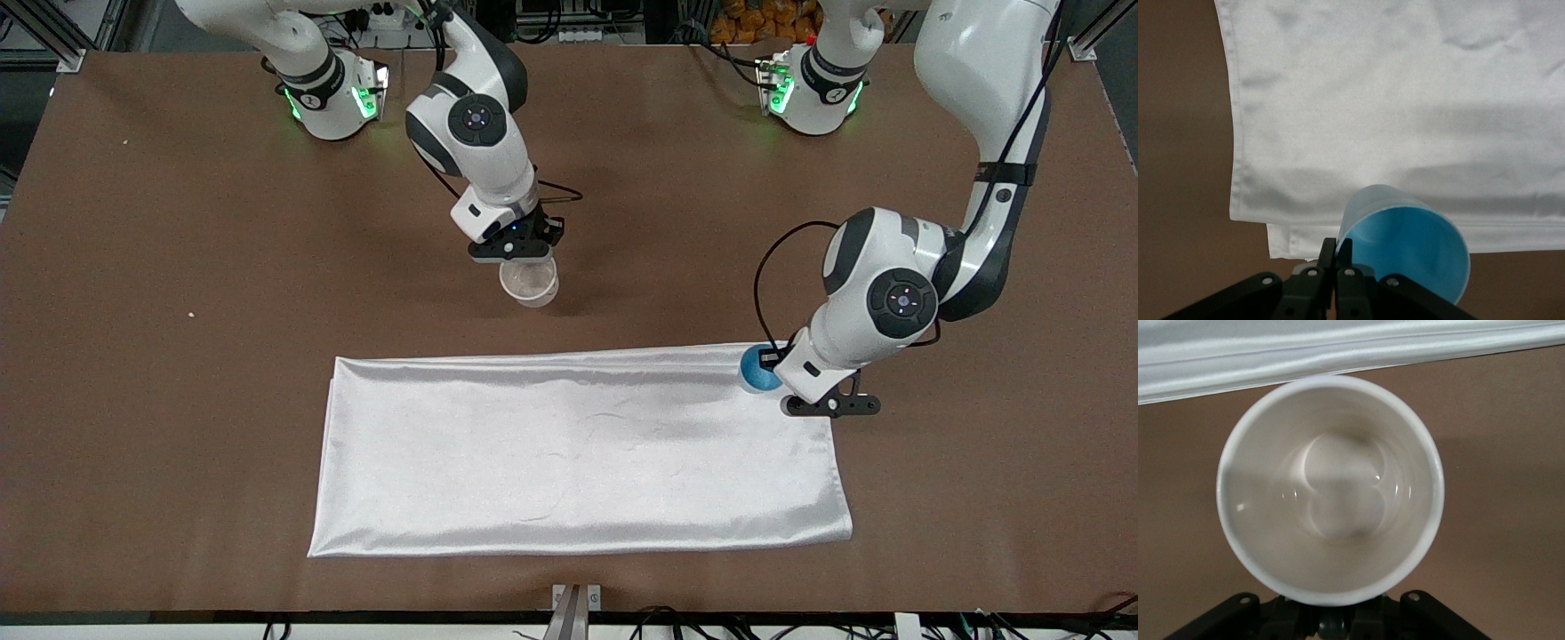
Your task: Place blue cup into white mug on table
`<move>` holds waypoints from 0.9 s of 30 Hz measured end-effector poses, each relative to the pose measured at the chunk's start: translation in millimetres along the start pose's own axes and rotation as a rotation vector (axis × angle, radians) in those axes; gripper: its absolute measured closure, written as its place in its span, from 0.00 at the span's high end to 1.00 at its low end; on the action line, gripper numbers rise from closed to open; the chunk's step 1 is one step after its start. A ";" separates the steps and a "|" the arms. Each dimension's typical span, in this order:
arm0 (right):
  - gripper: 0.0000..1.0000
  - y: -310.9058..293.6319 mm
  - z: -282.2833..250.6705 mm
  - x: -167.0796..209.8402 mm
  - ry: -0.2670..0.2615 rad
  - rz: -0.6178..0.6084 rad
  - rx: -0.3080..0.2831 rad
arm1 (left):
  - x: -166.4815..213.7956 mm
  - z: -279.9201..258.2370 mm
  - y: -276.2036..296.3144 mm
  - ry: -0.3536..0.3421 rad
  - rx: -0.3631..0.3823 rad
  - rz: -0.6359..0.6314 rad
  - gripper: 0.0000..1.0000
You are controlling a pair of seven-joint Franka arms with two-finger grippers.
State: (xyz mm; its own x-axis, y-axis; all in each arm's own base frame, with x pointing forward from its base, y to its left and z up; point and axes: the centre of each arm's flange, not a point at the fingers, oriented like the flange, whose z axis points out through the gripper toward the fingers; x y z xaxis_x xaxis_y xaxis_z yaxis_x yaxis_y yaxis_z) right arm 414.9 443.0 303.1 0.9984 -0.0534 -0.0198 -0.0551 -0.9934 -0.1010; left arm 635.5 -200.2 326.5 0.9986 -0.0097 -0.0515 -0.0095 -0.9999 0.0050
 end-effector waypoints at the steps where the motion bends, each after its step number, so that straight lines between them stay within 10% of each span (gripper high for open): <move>1: 0.10 -1.3 3.8 0.8 0.001 -0.002 -0.005 | -0.8 -1.8 0.8 0.000 0.001 0.002 0.04; 27: 0.10 -33.7 77.7 23.8 0.072 0.050 -0.073 | -16.8 -29.3 7.8 -0.038 0.031 0.005 0.04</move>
State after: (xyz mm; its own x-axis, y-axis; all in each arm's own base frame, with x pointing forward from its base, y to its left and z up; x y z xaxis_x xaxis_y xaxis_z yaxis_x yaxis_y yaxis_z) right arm 439.5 483.1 228.7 0.9930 -0.1072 0.0488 -0.1059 -0.9940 -0.0293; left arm 620.1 -207.7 356.7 0.9958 -0.0144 -0.0899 -0.0168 -0.9995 -0.0257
